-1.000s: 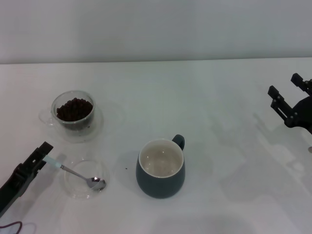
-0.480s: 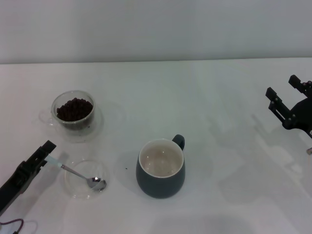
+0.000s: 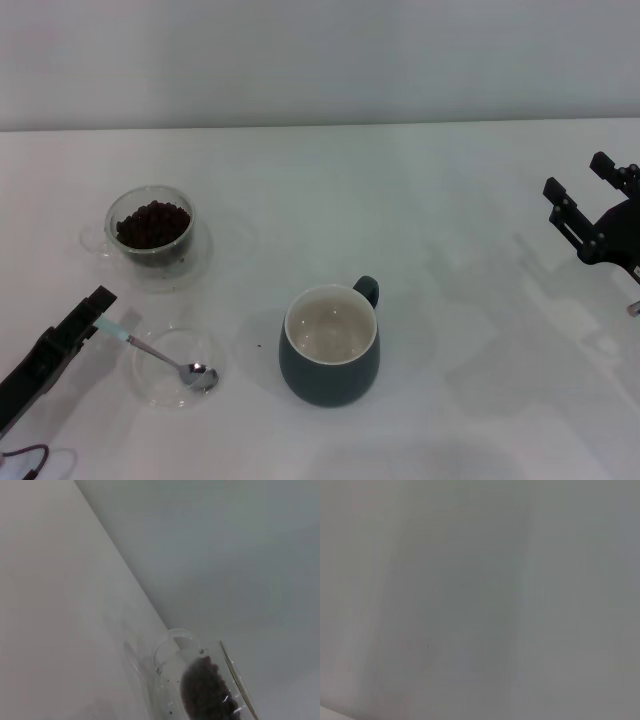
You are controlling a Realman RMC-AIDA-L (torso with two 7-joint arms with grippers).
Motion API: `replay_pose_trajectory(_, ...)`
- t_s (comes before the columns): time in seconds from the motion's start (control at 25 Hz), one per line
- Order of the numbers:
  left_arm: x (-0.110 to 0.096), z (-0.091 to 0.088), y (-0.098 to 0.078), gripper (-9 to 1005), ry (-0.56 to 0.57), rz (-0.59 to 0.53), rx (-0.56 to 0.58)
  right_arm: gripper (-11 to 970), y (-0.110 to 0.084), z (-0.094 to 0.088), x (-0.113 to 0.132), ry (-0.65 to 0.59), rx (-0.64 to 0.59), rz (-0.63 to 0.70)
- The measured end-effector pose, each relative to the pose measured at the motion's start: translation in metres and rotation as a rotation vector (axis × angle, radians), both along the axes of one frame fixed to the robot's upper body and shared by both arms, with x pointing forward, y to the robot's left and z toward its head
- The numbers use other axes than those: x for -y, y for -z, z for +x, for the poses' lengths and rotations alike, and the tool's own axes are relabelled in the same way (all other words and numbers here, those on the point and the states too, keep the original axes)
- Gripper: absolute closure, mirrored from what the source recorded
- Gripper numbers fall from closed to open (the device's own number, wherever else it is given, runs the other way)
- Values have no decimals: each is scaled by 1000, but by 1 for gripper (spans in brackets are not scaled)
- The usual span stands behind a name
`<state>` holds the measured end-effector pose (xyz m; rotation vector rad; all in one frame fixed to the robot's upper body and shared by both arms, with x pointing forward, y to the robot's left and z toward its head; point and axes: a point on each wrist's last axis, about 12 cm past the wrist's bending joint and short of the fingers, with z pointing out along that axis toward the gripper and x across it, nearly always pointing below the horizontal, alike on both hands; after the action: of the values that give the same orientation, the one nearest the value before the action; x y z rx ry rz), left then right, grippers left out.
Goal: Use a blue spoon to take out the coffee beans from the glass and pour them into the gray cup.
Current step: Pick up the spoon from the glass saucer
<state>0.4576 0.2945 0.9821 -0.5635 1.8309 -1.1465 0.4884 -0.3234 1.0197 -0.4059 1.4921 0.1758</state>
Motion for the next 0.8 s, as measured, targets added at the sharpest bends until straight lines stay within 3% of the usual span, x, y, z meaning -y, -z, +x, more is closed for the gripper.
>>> replay_pose_trajectory(0.68, 7, 4, -1, 291, 52, 15, 1, 322, 0, 0, 0, -1, 1, 0)
replay_pose_trajectory(0.8, 7, 3, -1, 336, 54, 13, 2, 322, 1, -1, 1, 2, -3, -1)
